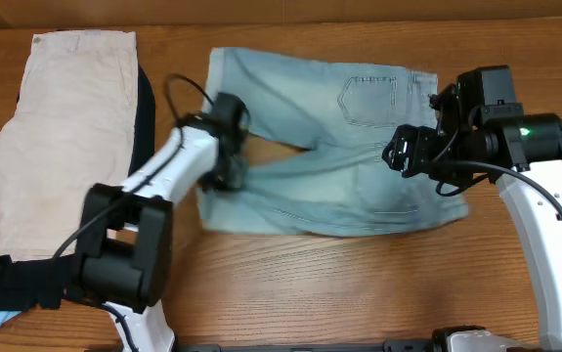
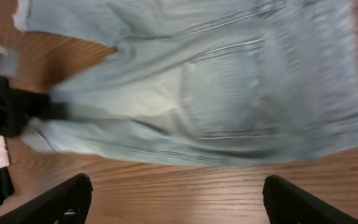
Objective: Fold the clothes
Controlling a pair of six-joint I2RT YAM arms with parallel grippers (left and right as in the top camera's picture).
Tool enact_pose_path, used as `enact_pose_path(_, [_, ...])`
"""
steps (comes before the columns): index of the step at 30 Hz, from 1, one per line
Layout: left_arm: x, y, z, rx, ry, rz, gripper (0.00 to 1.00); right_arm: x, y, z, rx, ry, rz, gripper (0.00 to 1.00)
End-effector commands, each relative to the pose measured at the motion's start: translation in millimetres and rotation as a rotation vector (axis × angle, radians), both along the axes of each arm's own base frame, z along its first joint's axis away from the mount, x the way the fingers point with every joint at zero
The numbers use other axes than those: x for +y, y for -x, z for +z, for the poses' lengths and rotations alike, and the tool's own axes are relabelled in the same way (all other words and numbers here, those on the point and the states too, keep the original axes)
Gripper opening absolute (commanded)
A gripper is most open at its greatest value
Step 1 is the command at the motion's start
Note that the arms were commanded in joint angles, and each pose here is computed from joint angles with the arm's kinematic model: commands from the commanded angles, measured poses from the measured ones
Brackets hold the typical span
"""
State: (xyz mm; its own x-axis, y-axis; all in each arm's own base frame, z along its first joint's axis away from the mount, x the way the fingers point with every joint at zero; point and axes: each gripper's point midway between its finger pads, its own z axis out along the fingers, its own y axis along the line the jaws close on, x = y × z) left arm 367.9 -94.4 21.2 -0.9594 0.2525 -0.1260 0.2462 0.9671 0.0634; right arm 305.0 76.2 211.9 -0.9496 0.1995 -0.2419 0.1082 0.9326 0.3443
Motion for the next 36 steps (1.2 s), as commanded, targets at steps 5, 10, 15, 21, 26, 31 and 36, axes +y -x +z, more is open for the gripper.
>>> enact_pose_path(5, [50.4, -49.7, 44.8, -0.132, -0.096, 0.121, 1.00, -0.4, -9.2, -14.4, 0.034, 0.009, -0.007, 0.91])
enact_pose_path(10, [23.0, -37.4, 59.8, -0.047, 0.039, 0.036, 1.00, 0.5, -17.2, -11.7, -0.001, 0.005, -0.006, 0.91])
enact_pose_path(15, [8.9, -11.3, 54.7, 0.068, 0.119, 0.009, 1.00, 0.6, -20.4, -10.6, -0.015, 0.005, -0.006, 0.91])
enact_pose_path(21, [16.1, 6.0, 40.1, 0.136, 0.109, 0.082, 1.00, -0.5, -24.5, -9.5, -0.037, 0.015, 0.001, 0.92])
enact_pose_path(26, [19.3, -6.1, 33.8, 0.080, 0.089, 0.077, 1.00, -6.5, -26.4, -10.6, -0.043, 0.049, -0.012, 0.93])
enact_pose_path(31, [16.0, -22.5, 31.3, 0.011, 0.103, 0.043, 0.56, -10.0, -27.3, -11.2, -0.046, 0.069, -0.020, 0.93])
enact_pose_path(36, [14.8, -27.8, 29.1, -0.014, 0.109, 0.040, 0.04, -9.7, -29.5, -10.3, -0.056, 0.067, -0.020, 0.93])
